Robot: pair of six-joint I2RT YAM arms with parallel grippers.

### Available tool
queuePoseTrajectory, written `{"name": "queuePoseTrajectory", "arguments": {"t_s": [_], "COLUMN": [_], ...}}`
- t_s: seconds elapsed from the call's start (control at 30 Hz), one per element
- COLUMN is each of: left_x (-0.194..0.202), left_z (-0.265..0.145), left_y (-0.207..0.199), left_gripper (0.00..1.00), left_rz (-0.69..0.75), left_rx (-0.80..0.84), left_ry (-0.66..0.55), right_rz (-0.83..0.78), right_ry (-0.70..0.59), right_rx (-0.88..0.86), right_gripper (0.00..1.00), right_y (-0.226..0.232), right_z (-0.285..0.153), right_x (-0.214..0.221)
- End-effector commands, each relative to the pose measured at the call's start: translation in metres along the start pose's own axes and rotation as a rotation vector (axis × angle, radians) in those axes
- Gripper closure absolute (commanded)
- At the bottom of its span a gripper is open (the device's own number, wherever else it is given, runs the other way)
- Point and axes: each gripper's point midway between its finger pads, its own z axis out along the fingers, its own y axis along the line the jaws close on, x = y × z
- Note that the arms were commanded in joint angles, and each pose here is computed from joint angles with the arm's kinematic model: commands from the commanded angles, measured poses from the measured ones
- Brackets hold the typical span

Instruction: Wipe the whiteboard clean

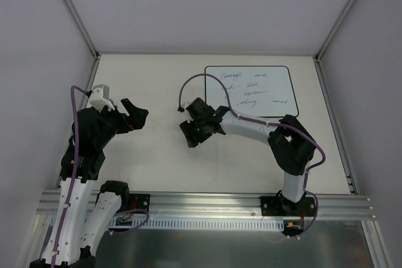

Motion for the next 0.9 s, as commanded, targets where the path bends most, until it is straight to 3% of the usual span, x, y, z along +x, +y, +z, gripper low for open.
{"name": "queuePoseTrajectory", "arguments": {"t_s": [0.0, 0.37, 0.6, 0.87], "left_x": [-0.011, 0.0, 0.002, 0.007], "left_z": [-0.002, -0.001, -0.002, -0.004], "left_y": [-0.006, -0.005, -0.005, -0.003], "left_gripper": [0.01, 0.01, 0.01, 0.01], "left_rz": [0.033, 0.012, 0.006, 0.002], "left_rx": [0.017, 0.023, 0.026, 0.023], "left_ry": [-0.028, -0.005, 0.001, 0.008], "right_rz": [0.044, 0.098, 0.107, 0.141], "right_ry": [-0.162, -0.186, -0.168, -0.094], "right_rx": [0.227, 0.421, 0.401, 0.36], "right_gripper": [0.46, 0.46, 0.5, 0.57], "right_y": [-0.065, -0.16, -0.17, -0.153], "right_z": [-0.044, -0.023, 0.002, 0.026], "right_x": [-0.048, -0.098, -0.106, -0.078]}}
